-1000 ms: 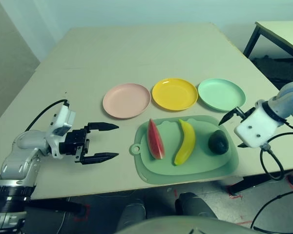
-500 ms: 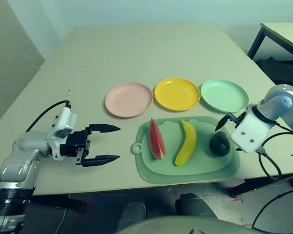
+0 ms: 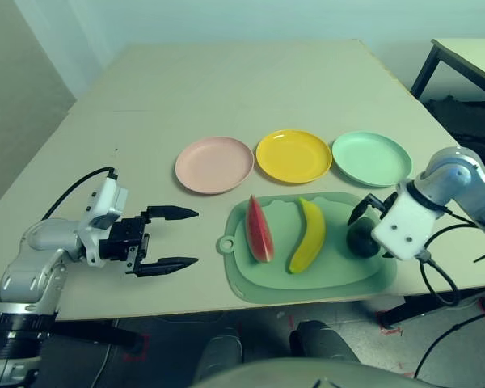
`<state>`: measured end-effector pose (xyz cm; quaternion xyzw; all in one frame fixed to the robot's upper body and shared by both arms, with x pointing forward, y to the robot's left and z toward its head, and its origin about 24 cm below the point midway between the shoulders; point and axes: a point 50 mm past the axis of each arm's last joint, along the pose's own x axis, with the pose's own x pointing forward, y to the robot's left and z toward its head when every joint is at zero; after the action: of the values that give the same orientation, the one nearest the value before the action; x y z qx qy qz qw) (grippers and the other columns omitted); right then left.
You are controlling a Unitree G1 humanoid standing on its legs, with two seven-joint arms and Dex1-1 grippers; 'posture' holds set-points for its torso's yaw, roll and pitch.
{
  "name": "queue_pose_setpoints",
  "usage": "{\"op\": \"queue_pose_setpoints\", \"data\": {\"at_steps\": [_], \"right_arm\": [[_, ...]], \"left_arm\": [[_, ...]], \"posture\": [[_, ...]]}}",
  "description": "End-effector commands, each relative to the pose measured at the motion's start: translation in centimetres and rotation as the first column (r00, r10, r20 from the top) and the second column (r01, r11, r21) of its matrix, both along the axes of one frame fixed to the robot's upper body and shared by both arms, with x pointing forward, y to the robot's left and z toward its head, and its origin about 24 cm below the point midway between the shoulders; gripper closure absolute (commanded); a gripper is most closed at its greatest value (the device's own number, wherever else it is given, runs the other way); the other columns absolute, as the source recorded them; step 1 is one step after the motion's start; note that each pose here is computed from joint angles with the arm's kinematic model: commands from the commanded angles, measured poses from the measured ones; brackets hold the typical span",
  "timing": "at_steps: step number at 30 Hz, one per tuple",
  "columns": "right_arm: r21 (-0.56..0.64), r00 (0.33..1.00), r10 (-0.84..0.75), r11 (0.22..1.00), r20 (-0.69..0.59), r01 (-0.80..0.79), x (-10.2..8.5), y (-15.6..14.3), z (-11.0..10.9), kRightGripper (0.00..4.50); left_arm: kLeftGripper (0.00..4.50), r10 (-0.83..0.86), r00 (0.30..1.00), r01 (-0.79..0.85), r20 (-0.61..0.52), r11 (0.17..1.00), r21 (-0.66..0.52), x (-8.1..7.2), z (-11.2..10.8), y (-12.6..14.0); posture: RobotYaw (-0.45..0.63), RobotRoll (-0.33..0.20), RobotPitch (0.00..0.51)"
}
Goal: Place the fruits into color-matched plates.
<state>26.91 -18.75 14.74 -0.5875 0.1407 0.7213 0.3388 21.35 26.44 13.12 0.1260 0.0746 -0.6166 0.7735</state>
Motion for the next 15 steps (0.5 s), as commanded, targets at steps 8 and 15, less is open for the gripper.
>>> {"op": "queue_pose_setpoints", "data": {"at_steps": [8, 15], "right_arm": [[-0.031, 1.000, 0.002, 1.000, -0.018, -0.003, 0.46, 0.25, -1.06, 0.00], [-0.037, 0.999, -0.019, 0.999, -0.041, 0.018, 0.37, 0.14, -1.32, 1.29]], "left_arm": [[0.02, 0.000, 1.000, 0.000, 0.007, 0.999, 0.044, -0.36, -0.11, 0.11], [0.00, 0.022, 1.000, -0.022, 0.005, 0.999, 0.048, -0.47, -0.18, 0.34]], "posture": [[-0.03, 0.000, 0.052], [-0.03, 0.000, 0.056]]}}
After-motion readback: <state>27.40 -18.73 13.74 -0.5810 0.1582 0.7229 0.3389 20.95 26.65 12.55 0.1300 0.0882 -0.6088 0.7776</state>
